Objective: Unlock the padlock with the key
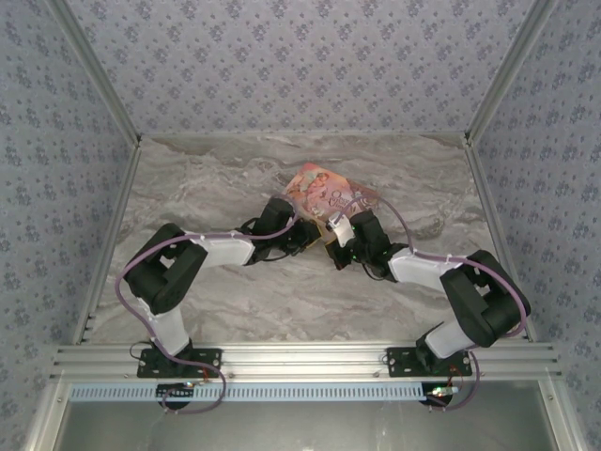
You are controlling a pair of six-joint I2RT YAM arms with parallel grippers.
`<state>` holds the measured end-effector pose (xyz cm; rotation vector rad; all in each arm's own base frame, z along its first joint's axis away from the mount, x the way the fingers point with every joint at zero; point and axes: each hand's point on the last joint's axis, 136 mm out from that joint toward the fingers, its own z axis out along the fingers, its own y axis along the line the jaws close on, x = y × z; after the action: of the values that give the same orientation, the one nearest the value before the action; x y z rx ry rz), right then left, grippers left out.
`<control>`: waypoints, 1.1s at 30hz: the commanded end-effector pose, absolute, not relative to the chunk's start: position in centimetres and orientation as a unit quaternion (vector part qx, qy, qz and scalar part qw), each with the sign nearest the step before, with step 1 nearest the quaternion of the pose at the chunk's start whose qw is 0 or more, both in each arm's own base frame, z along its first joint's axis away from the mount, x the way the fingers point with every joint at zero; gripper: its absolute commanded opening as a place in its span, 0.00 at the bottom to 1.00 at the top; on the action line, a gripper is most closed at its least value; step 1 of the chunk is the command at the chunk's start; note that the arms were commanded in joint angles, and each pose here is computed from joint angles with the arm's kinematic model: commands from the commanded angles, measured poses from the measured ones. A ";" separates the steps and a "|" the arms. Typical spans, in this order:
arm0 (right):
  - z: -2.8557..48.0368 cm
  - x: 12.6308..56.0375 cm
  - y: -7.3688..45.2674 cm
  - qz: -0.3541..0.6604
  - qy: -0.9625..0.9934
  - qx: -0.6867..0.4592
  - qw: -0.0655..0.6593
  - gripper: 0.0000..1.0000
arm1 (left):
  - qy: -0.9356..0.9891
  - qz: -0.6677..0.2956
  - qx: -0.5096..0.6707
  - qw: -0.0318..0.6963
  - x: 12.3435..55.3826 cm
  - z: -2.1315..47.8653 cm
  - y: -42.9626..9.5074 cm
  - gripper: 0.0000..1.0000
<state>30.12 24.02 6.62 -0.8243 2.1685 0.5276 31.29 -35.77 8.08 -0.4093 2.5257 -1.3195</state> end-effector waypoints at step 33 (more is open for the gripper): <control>10.5 32.0 24.7 0.304 0.814 -0.294 0.397 0.00 | 0.830 -0.533 -0.091 0.138 30.1 13.2 -39.1 0.18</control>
<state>31.36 23.95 7.66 -0.7680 2.1714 0.6827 31.70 -36.20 8.85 -0.4227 2.4826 -1.3484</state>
